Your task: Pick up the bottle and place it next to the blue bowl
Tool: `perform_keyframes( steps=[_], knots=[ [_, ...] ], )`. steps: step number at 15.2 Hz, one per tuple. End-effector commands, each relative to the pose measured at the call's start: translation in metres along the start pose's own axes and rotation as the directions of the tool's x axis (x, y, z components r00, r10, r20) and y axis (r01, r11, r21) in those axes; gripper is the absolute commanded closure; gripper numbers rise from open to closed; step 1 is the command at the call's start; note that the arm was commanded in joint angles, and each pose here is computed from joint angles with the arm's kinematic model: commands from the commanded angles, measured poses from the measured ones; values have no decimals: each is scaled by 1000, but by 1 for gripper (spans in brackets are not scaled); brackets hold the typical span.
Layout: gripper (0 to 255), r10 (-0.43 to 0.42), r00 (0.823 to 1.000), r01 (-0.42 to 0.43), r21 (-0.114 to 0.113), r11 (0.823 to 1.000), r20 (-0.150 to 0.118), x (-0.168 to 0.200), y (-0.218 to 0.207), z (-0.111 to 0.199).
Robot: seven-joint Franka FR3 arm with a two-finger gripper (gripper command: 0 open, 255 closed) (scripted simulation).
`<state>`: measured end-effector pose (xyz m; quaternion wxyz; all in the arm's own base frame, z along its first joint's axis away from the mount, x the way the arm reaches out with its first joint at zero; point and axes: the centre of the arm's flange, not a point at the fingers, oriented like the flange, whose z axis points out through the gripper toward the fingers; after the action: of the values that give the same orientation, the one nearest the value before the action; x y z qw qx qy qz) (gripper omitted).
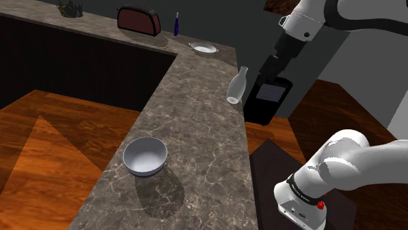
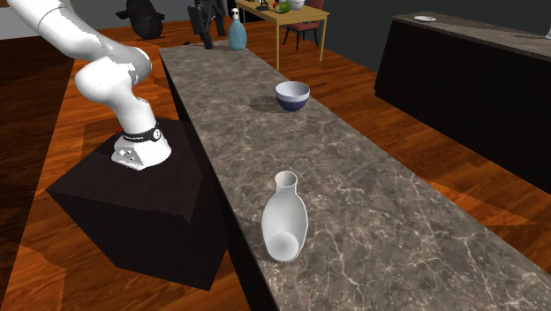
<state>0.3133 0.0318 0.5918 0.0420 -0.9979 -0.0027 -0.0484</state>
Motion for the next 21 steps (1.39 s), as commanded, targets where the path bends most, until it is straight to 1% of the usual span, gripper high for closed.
perform_keyframes(
  steps=[1,21],
  knots=[
    [0,0,1000,0,0,1000,0,0,0,0],
    [0,-80,997,80,-41,996,-8,131,208,79]
  ],
)
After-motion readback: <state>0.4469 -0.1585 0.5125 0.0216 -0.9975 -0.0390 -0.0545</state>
